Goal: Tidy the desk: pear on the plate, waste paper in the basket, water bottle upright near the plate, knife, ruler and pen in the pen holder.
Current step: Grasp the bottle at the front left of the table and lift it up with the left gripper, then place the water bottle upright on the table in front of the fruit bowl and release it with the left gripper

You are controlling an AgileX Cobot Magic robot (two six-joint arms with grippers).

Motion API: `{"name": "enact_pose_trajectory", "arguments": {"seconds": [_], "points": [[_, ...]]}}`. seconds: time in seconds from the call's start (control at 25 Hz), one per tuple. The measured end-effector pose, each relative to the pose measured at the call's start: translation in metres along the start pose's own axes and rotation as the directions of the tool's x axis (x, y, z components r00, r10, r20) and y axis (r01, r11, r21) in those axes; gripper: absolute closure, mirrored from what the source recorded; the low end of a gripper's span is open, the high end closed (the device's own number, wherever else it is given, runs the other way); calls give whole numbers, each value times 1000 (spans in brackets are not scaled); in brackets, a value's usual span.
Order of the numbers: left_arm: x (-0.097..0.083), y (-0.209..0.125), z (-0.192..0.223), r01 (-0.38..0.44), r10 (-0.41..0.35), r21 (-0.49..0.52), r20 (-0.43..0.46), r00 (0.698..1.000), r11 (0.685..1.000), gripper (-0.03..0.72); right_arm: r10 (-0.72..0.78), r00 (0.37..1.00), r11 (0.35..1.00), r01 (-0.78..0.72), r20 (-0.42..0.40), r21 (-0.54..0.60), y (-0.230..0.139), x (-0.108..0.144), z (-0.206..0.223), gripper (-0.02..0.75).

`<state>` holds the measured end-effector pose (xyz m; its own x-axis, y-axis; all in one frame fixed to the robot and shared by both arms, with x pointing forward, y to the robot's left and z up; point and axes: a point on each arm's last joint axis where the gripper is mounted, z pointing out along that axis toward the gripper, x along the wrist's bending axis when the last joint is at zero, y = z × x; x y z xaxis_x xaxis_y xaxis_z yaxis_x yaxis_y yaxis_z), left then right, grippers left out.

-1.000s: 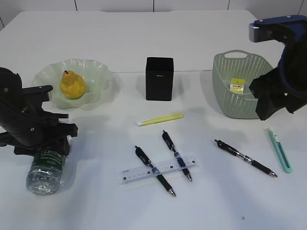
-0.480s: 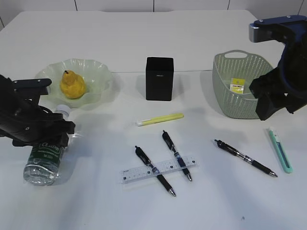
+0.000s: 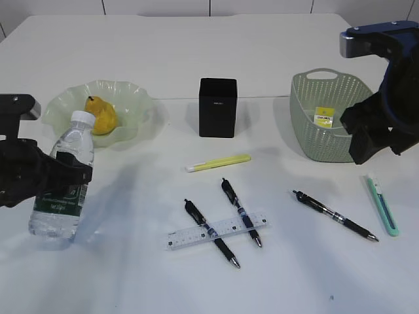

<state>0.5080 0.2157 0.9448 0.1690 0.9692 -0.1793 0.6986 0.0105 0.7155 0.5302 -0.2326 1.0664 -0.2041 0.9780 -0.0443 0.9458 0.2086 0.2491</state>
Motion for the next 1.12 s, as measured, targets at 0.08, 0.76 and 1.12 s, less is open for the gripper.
{"name": "enact_pose_trajectory", "arguments": {"seconds": [0.08, 0.76, 1.12], "points": [[-2, -2, -8, -37, 39, -54, 35, 999, 998, 279, 0, 1000, 1000, 0, 0, 0, 0, 0, 0, 288], [15, 2, -42, -90, 149, -375, 129, 980, 922, 279, 30, 1000, 999, -30, 3, 45, -4, 0, 0, 288], [11, 17, -43, -48, 232, -615, 222, 947, 787, 279, 65, 998, 997, -65, 5, 45, -4, 0, 0, 288]]}}
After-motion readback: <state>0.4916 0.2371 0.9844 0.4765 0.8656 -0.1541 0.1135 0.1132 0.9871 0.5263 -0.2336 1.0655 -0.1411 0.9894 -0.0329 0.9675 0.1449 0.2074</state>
